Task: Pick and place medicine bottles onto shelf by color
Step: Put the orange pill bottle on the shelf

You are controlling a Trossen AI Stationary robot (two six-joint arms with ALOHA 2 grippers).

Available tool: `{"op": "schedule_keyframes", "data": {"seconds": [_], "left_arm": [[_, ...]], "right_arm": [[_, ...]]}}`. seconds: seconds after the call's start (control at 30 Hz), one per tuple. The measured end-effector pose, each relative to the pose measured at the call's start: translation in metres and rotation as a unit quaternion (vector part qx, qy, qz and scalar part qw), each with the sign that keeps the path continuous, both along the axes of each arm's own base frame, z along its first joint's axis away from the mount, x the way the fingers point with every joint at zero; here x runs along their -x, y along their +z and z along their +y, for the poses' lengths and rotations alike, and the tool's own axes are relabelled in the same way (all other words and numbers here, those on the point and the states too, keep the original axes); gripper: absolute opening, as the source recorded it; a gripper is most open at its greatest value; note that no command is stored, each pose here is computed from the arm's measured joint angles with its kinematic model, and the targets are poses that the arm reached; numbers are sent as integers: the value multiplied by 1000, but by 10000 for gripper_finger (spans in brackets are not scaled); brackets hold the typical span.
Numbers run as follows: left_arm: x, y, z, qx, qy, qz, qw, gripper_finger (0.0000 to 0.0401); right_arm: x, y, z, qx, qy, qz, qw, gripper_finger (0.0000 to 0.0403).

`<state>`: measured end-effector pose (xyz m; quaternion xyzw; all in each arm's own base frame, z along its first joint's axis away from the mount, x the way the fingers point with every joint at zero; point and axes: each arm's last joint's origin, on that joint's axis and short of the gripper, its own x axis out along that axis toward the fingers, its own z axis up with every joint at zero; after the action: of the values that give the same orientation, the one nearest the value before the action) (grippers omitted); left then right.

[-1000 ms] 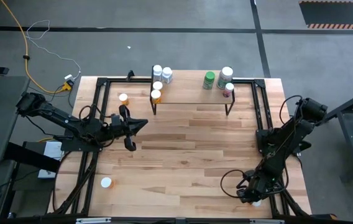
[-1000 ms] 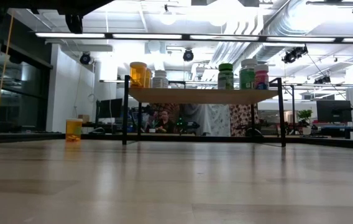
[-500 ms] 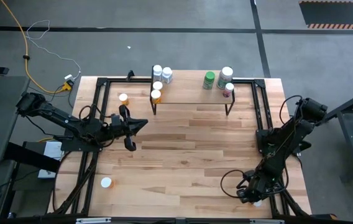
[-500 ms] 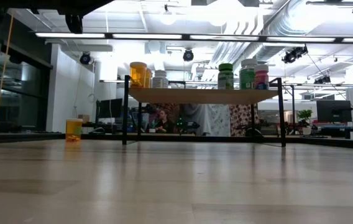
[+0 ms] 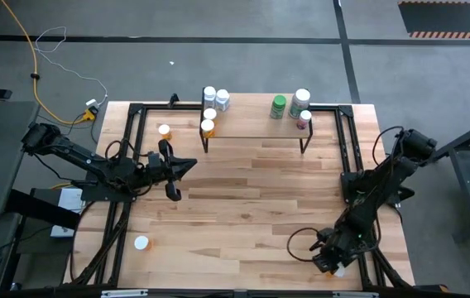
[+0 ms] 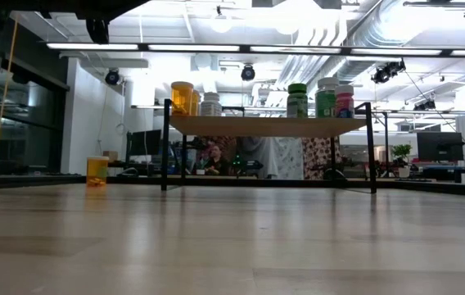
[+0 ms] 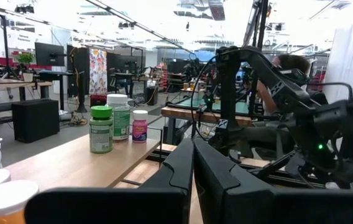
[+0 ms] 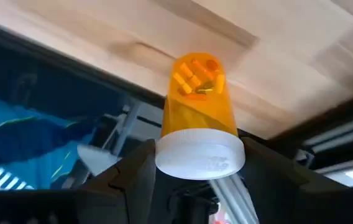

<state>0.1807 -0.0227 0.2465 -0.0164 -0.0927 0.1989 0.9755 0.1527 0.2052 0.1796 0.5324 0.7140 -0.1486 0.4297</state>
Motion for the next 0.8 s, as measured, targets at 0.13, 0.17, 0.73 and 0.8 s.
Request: {"op": "schedule_keyframes", "data": {"seconds": [0.13, 0.17, 0.73, 0.8], "left_arm": [[0, 0, 0, -4, 1, 2, 1000, 3], [0, 0, 0, -4, 1, 2, 1000, 3], [0, 0, 0, 11, -2, -3, 1000, 3], [0, 0, 0, 11, -2, -4, 1000, 3]], "right_arm": [[-16, 12, -8, -10, 9, -66, 998, 198], [-22, 16, -11, -10, 10, -88, 996, 198], [-113, 126, -86, 154, 130, -441, 874, 197], [-118, 143, -100, 200, 142, -446, 861, 197]]}}
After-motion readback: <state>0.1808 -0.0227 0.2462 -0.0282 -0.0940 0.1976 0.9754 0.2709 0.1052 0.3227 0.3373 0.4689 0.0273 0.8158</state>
